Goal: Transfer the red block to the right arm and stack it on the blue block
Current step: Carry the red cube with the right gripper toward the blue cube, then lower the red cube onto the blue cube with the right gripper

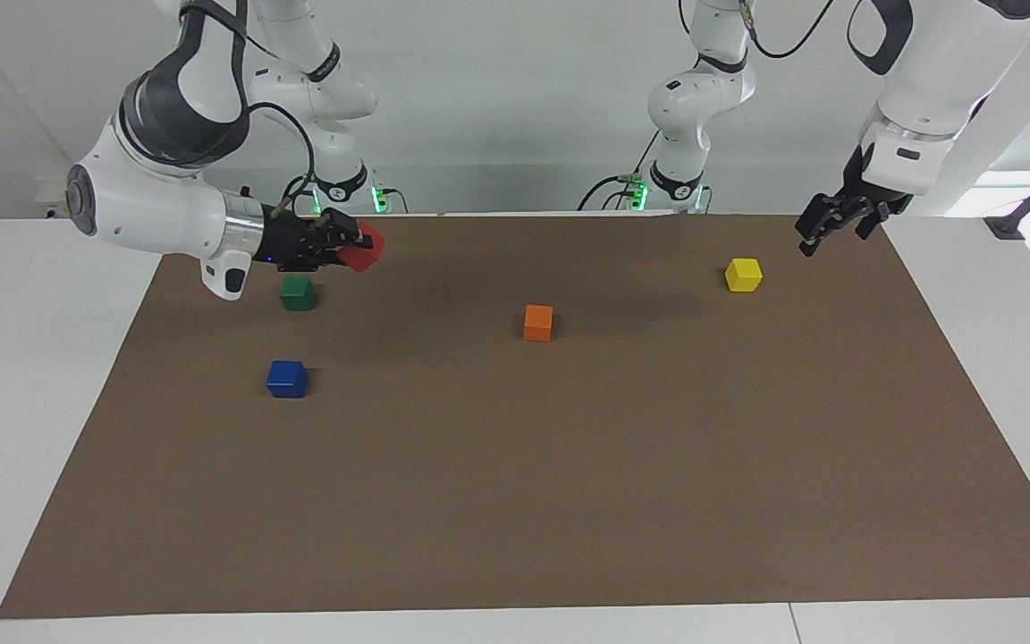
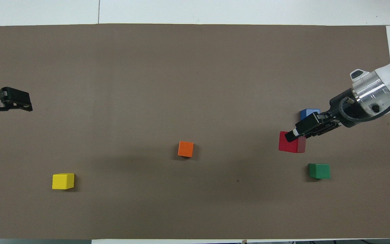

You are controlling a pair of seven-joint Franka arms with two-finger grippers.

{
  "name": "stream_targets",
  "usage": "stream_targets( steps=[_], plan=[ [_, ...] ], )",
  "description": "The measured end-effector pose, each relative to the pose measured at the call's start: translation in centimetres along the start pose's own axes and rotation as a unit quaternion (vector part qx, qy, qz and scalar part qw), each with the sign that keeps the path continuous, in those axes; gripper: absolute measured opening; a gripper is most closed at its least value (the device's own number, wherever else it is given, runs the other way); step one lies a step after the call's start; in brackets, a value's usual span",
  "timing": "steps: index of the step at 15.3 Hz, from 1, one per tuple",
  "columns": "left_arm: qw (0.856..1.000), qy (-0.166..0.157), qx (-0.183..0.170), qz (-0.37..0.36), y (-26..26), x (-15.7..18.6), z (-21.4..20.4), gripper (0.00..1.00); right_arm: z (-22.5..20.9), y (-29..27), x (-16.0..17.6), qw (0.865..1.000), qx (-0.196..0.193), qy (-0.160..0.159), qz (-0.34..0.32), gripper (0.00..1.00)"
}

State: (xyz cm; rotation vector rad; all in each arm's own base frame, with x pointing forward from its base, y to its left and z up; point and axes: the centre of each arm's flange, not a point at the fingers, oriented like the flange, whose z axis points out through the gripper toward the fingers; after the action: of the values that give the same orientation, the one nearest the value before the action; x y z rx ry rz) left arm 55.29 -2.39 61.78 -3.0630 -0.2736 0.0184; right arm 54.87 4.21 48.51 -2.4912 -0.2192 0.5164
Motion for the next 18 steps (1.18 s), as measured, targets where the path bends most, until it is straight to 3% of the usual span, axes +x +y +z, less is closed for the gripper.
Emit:
stream_targets(
  steps=[4, 7, 13, 18],
  plan=[
    [1.000, -0.022, 0.000, 0.020, 1.6, 3.3, 1.0, 1.00, 0.5, 1.2, 1.4, 0.988, -0.155, -0.026, 0.005, 0.56],
    [1.000, -0.024, 0.007, 0.013, 1.3, 3.7, 0.8, 1.00, 0.6, 2.3, 1.5, 0.973, -0.224, -0.047, 0.012, 0.56],
    [0.997, -0.045, 0.023, 0.052, 5.6, 0.5, 1.0, 1.00, 1.4, 5.6, 2.4, 0.960, -0.266, -0.082, 0.036, 0.56],
    [0.997, -0.049, 0.008, 0.062, 4.3, -2.1, 1.2, 1.00, 2.4, 9.1, 5.8, 0.954, -0.276, -0.103, 0.054, 0.56]
  ],
)
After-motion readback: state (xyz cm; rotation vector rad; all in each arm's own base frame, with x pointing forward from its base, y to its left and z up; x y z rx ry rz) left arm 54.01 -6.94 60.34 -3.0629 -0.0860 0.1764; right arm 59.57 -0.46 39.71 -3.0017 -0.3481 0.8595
